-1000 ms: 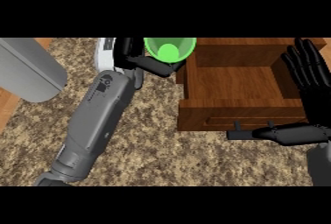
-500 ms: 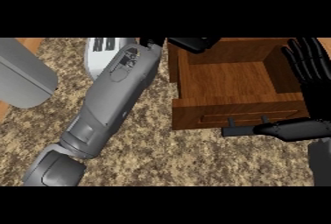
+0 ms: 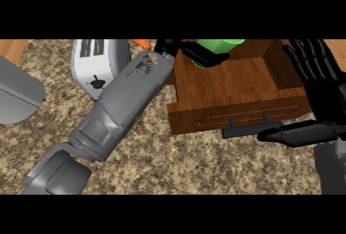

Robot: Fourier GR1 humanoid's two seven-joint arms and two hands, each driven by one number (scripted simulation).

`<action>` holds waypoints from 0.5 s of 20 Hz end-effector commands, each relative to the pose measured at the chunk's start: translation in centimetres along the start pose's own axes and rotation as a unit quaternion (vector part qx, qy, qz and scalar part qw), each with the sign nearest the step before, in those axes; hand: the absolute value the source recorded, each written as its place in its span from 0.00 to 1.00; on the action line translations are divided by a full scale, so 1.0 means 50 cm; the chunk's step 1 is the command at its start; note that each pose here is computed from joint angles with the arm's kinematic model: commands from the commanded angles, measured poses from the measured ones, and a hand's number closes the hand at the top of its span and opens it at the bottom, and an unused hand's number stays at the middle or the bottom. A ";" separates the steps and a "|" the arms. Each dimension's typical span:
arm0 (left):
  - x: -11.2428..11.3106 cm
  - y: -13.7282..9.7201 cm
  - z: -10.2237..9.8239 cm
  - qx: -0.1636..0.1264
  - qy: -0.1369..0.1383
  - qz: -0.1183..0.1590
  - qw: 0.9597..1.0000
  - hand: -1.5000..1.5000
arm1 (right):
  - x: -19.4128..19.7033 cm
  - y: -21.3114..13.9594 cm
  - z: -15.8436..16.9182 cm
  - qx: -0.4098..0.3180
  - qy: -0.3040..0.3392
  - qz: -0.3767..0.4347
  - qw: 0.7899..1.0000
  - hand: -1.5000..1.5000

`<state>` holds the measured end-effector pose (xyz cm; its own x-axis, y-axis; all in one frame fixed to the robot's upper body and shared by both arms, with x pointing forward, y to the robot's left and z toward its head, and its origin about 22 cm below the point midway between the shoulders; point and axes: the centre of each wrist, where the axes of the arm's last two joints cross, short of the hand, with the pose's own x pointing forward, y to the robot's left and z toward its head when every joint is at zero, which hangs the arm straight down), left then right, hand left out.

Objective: Pick up the cup, place it into the drawer and close the drawer

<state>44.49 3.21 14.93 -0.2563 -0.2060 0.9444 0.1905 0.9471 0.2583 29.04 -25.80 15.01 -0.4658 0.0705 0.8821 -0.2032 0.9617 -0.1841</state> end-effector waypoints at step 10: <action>-0.078 -0.006 0.039 -0.024 0.009 0.034 0.999 0.00 | 0.011 0.065 -0.043 0.090 -0.022 -0.046 0.995 0.00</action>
<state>43.92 3.93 11.70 -0.2162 -0.2127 0.9529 0.2483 0.9319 0.2644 29.75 -23.62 15.60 -0.4822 0.0206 0.8758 -0.3059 0.9328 -0.1903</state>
